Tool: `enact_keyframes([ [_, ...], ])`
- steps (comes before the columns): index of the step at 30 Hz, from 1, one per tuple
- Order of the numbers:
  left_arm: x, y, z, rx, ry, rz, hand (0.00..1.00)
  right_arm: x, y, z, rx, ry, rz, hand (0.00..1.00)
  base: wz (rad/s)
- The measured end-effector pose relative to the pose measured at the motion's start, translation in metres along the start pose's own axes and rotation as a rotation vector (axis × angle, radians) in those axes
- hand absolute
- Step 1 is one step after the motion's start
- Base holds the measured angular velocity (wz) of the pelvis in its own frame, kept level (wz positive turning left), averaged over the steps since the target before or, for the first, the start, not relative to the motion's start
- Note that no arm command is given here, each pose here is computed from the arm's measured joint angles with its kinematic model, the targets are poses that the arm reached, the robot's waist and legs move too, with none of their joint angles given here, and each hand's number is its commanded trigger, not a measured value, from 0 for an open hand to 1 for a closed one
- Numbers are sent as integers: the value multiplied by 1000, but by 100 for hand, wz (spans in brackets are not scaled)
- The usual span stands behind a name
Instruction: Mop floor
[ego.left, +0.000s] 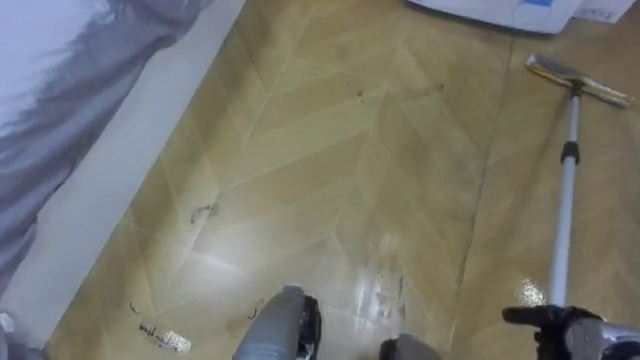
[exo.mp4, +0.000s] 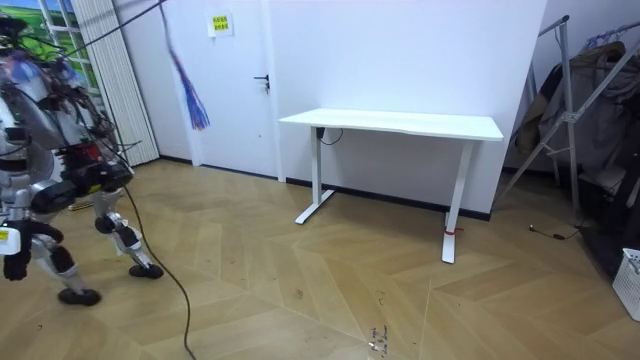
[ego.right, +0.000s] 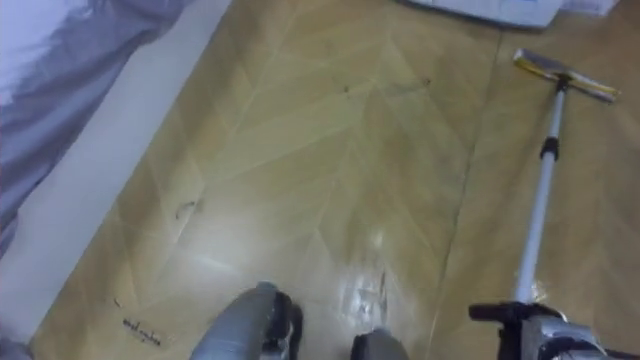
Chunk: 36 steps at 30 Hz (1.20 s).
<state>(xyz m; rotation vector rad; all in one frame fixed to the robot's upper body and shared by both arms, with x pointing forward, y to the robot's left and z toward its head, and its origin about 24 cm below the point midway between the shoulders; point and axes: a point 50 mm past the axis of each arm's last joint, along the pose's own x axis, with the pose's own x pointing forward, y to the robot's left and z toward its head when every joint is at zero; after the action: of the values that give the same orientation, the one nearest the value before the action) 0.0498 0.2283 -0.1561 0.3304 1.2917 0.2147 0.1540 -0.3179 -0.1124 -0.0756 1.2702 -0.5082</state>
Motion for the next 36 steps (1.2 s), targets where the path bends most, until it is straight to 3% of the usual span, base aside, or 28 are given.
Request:
enact_keyframes([
  [3, 3, -2, 7, 40, -7, -2, 0, 5, -18, -55, -65, 127, -47, 100, 25],
  [7, 6, 2, 51, 84, -150, 40, 0, 1, -37, -117, -176, 281, -123, 100, 18],
  [11, 6, 2, 61, 76, -182, 51, 0, 0, -22, -135, -186, 301, -104, 100, -15],
  [16, 8, -1, 43, 97, -104, 54, 0, -3, -4, -154, -154, 338, -96, 100, 18],
  [20, 7, -7, 32, 96, -48, 45, 0, -1, 1, -142, -135, 323, -90, 100, 5],
  [28, 9, 0, 39, 64, -57, 74, 0, 1, 21, -12, -25, 40, -7, 100, 2],
  [31, 10, 7, 35, 84, -45, 93, 0, -1, 22, -5, -6, 42, 23, 100, 3],
  [36, 10, 11, 15, 92, 30, 105, 0, 5, 10, -58, -76, 136, 49, 100, 3],
])
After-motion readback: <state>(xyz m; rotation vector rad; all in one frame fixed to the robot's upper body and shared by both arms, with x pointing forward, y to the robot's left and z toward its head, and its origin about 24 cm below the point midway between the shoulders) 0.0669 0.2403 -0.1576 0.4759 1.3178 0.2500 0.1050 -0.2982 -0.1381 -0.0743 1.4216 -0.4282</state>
